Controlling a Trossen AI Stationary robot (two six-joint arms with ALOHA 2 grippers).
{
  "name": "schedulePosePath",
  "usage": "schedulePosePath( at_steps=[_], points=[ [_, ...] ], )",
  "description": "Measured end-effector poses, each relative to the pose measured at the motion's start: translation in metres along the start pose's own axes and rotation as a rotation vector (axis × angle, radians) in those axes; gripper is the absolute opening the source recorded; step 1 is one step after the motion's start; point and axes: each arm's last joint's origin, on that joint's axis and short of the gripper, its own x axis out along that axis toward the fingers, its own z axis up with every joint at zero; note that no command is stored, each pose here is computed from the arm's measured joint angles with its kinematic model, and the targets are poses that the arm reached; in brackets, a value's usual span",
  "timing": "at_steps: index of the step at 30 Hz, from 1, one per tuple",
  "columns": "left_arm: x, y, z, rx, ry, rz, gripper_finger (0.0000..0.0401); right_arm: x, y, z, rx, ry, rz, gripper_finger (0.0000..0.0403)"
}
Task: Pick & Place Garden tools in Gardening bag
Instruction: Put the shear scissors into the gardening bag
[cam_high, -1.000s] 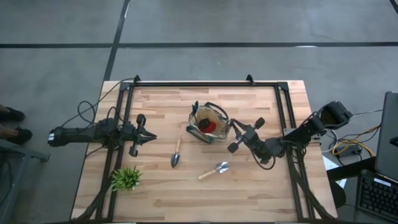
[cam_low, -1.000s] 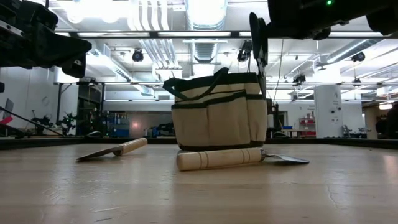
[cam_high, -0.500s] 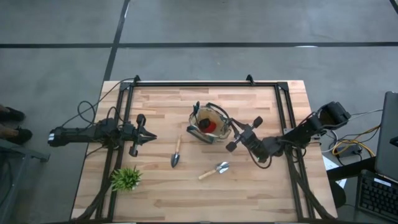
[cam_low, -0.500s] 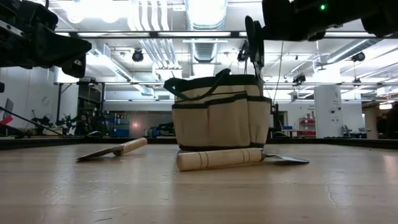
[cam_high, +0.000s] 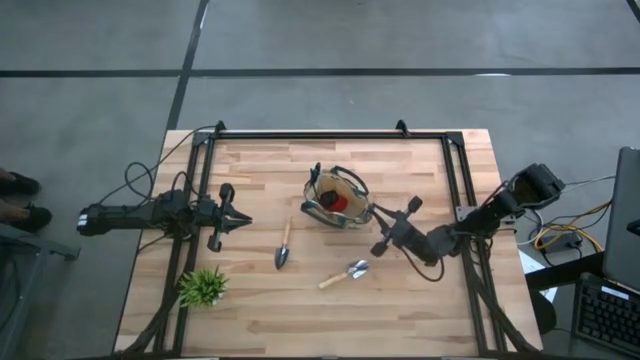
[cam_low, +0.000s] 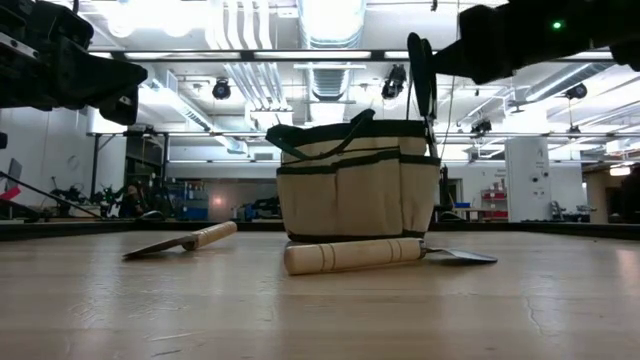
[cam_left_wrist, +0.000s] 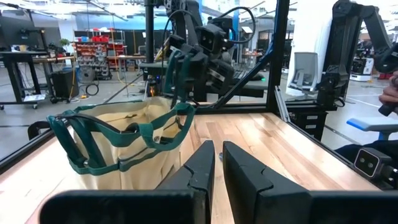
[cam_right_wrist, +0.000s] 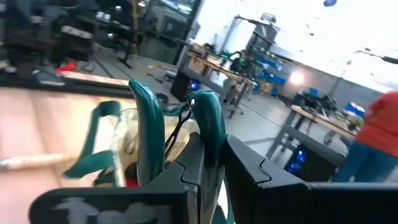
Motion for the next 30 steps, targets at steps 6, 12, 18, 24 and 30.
schedulePosePath(
  at_steps=[6,12,18,24,30],
  points=[
    [0.0,0.0,0.0,0.0,0.0,0.0,0.0037,-0.004,0.0,-0.006,-0.029,-0.009,0.042,0.0031],
    [0.0,0.0,0.0,0.0,0.0,0.0,0.0037,-0.001,-0.002,-0.008,-0.024,-0.001,0.027,0.0031],
    [0.0,0.0,0.0,0.0,0.0,0.0,0.0037,0.001,-0.003,-0.01,-0.049,0.019,-0.009,0.0046],
    [0.0,0.0,0.0,0.0,0.0,0.0,0.0037,0.008,-0.008,-0.015,-0.051,0.063,-0.087,0.0083],
    [0.0,0.0,0.0,0.0,0.0,0.0,0.0037,0.012,-0.011,-0.021,-0.036,0.082,-0.103,0.0093]
  ],
)
